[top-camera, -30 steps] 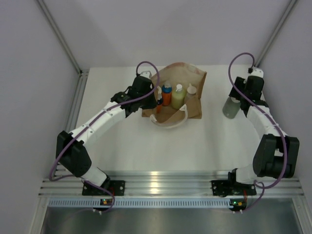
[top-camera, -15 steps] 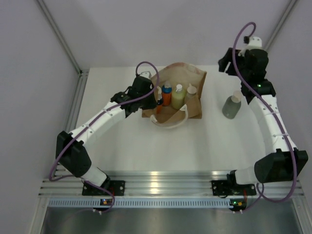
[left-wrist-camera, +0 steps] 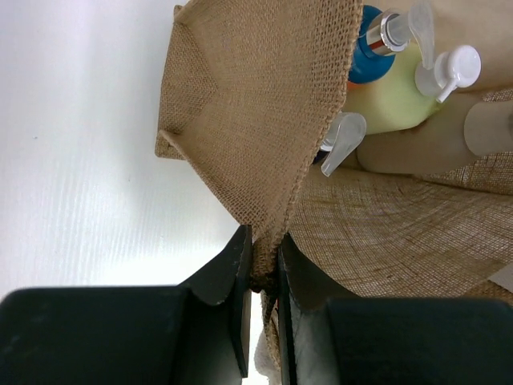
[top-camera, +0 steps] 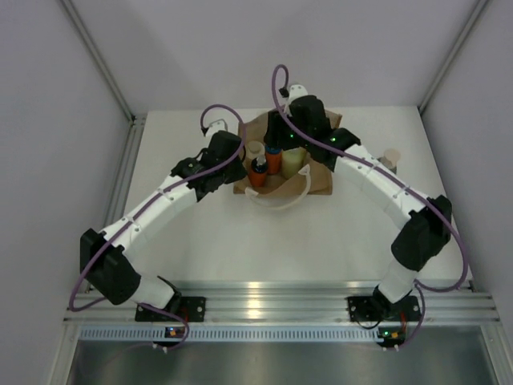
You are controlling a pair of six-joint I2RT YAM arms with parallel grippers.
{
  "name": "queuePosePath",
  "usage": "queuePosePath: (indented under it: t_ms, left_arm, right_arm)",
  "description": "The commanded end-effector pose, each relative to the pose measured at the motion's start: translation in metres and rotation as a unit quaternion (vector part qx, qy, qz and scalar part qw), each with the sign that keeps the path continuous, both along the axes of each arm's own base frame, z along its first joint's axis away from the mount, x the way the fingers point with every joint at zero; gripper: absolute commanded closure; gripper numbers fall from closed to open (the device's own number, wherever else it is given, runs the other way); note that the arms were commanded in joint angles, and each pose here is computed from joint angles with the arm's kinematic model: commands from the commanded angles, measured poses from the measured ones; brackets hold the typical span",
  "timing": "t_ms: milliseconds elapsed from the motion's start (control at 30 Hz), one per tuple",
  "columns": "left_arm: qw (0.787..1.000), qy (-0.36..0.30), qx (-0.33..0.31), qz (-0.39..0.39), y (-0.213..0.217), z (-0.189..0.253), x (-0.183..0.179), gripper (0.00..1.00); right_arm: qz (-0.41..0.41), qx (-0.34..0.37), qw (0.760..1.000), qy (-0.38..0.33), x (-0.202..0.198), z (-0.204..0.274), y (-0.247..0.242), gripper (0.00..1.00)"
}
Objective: Take the personal care products out of the canvas bag
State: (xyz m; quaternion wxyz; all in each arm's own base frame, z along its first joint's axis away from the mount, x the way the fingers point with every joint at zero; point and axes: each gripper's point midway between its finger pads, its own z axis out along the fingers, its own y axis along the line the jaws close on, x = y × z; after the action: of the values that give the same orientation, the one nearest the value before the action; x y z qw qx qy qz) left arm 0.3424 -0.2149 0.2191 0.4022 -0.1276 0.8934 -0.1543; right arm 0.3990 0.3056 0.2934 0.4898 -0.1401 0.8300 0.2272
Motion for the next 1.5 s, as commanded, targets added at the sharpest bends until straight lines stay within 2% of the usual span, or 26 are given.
queuePosePath:
  t_ms: [0,333,733,933,1033,1067,1200,1367,1433,1467]
  left_arm:
    - [0.998,0.061,0.033,0.006,0.012,-0.029,-0.023,1.00]
    - [0.997,0.073,0.035,0.004,0.009,-0.038,-0.022,1.00]
    - [0.996,0.079,0.039,-0.008,0.006,-0.042,-0.022,1.00]
    - [0.996,0.080,0.042,-0.005,0.009,-0.043,-0.023,1.00]
    - [0.996,0.078,0.040,-0.005,0.009,-0.042,-0.021,1.00]
    - [0.996,0.079,0.041,-0.007,0.009,-0.042,-0.022,1.00]
    - [0.996,0.078,0.039,-0.008,0.008,-0.041,-0.022,1.00]
    - [0.996,0.081,0.041,-0.010,0.008,-0.043,-0.022,1.00]
    - [0.996,0.081,0.042,-0.012,0.009,-0.043,-0.023,1.00]
    - [0.996,0.080,0.042,-0.011,0.009,-0.043,-0.023,1.00]
  right_arm:
    - [-0.029,0.009,0.999,0.017,0.002,-0.002,0.019,0.45]
    - [-0.134,0.019,0.988,0.079,-0.003,-0.035,0.030,0.45]
    - [-0.141,-0.009,0.983,0.117,0.001,-0.077,0.055,0.42]
    - [-0.163,-0.035,0.977,0.133,0.001,-0.104,0.050,0.43]
    - [-0.161,-0.042,0.976,0.139,0.001,-0.113,0.051,0.48]
    - [-0.162,-0.043,0.976,0.140,0.001,-0.115,0.051,0.55]
    - [-0.161,-0.041,0.976,0.143,-0.002,-0.116,0.054,0.67]
    - [-0.160,-0.051,0.976,0.142,0.000,-0.122,0.053,0.74]
    - [-0.158,-0.052,0.976,0.141,-0.001,-0.121,0.053,0.85]
    - [-0.156,-0.050,0.977,0.139,-0.002,-0.118,0.053,0.94]
